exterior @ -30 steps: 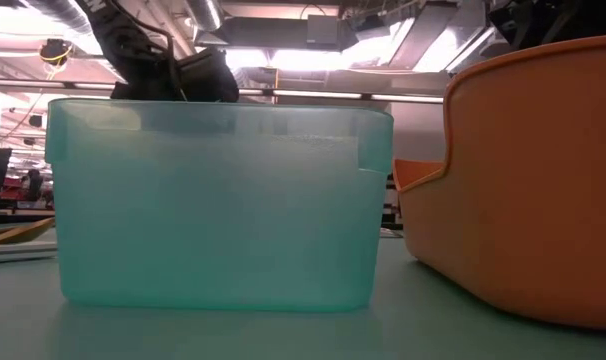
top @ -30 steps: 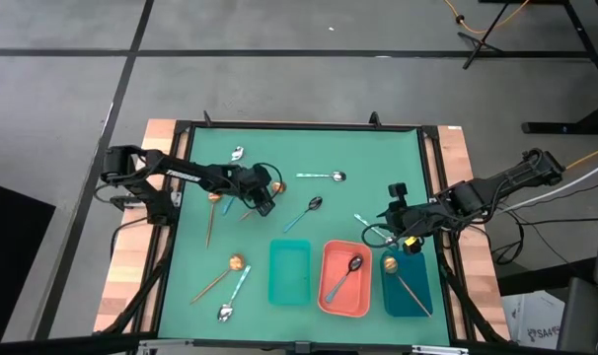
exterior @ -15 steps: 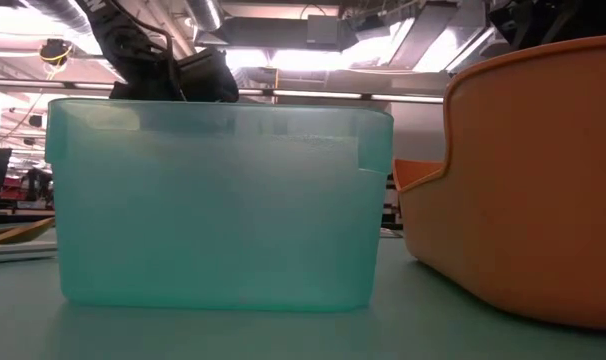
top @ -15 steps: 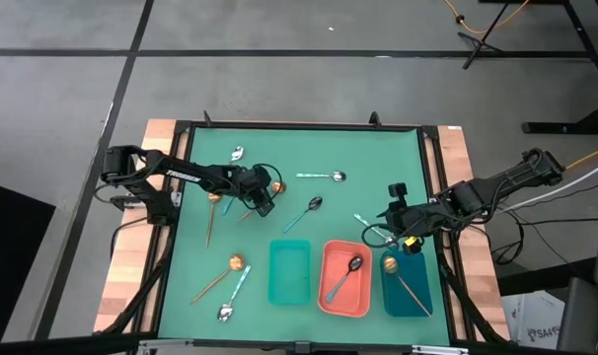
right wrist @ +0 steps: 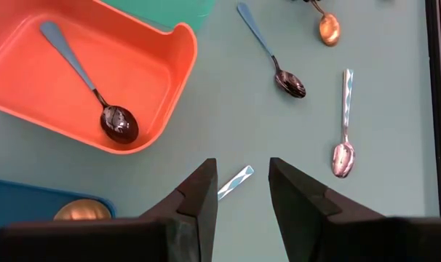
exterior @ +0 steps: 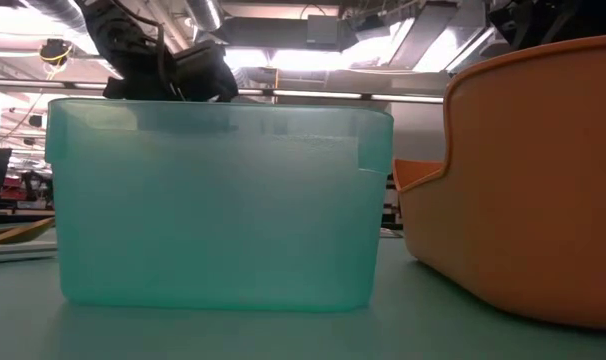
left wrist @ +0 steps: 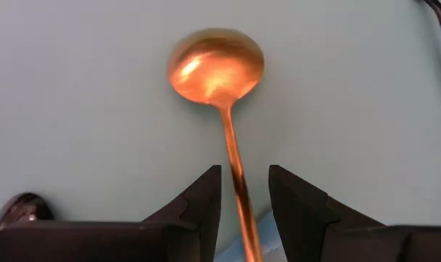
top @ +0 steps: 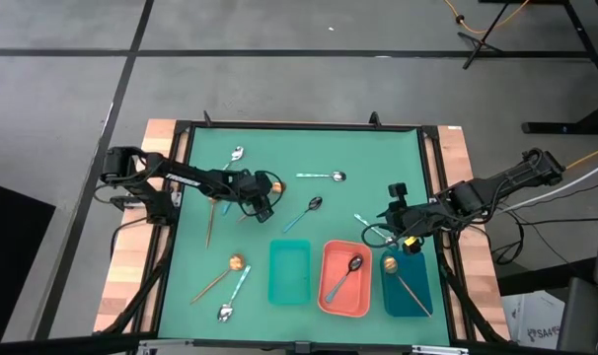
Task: Sort silverware by color (type)
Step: Put the golden spoon into the blue bin
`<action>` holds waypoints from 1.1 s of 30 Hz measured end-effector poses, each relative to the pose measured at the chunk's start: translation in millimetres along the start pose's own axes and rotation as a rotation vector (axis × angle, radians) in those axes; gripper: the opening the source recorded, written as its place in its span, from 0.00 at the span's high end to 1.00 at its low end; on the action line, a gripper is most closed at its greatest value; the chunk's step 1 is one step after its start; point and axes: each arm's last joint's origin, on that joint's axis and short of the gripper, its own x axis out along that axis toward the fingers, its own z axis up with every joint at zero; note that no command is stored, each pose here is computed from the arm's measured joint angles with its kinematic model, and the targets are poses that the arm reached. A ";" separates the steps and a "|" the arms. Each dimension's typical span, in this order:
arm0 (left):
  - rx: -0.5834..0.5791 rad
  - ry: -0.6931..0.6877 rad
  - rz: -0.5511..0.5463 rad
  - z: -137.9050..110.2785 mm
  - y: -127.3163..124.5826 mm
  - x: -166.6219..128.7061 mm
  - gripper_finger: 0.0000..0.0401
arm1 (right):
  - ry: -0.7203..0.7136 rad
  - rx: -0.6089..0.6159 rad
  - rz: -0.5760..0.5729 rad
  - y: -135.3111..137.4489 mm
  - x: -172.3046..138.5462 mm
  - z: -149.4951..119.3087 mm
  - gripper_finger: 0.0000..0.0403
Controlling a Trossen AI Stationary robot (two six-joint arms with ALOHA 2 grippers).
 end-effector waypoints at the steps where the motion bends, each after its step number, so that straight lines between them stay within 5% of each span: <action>1: 0.003 -0.002 0.003 -0.2 -0.5 -0.1 0.73 | 0.000 0.000 0.000 0.0 0.0 0.0 0.71; 33: 0.002 0.043 0.068 -7.3 0.4 13.9 0.79 | 0.001 0.001 0.000 0.0 0.1 0.0 0.71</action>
